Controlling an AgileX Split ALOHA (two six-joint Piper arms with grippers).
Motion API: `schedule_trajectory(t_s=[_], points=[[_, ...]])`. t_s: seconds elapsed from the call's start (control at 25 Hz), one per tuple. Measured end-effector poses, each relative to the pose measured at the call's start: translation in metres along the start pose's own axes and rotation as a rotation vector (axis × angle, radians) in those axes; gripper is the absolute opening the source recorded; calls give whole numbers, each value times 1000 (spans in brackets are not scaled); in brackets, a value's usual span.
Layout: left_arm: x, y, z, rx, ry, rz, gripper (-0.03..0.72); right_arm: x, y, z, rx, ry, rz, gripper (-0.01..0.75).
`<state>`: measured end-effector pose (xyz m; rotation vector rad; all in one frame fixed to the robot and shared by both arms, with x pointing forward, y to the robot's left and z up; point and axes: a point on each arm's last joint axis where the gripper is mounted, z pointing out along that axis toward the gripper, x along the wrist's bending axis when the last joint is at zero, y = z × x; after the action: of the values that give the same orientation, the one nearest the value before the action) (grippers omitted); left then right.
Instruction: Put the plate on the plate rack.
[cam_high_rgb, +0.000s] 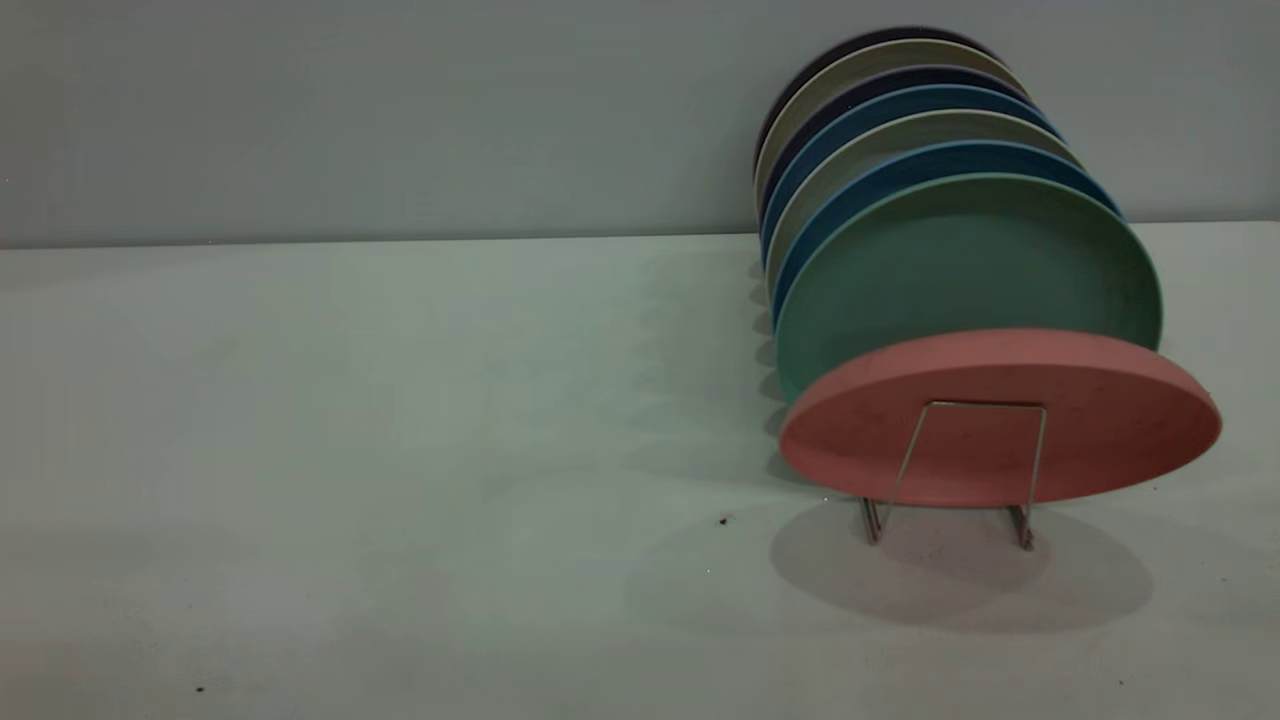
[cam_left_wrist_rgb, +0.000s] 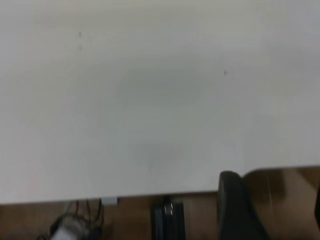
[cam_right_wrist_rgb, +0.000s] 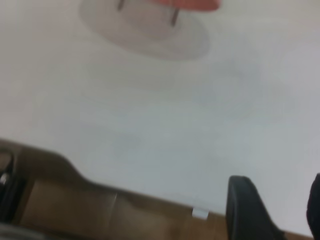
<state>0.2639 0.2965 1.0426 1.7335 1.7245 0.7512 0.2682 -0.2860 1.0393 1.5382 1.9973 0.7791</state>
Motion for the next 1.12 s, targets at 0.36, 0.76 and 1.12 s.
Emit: schedule_trajectory(t_s=[0.36, 0.76, 1.12], points=[[-4, -23, -25, -207, 13, 18, 416, 7, -17, -20, -168, -36, -23, 316], [-4, -24, -25, -204, 13, 19, 416, 9, -26, -28, -237, -49, -34, 314], [-4, -24, -25, -204, 13, 19, 416, 10, -26, -28, -239, -49, -34, 305]])
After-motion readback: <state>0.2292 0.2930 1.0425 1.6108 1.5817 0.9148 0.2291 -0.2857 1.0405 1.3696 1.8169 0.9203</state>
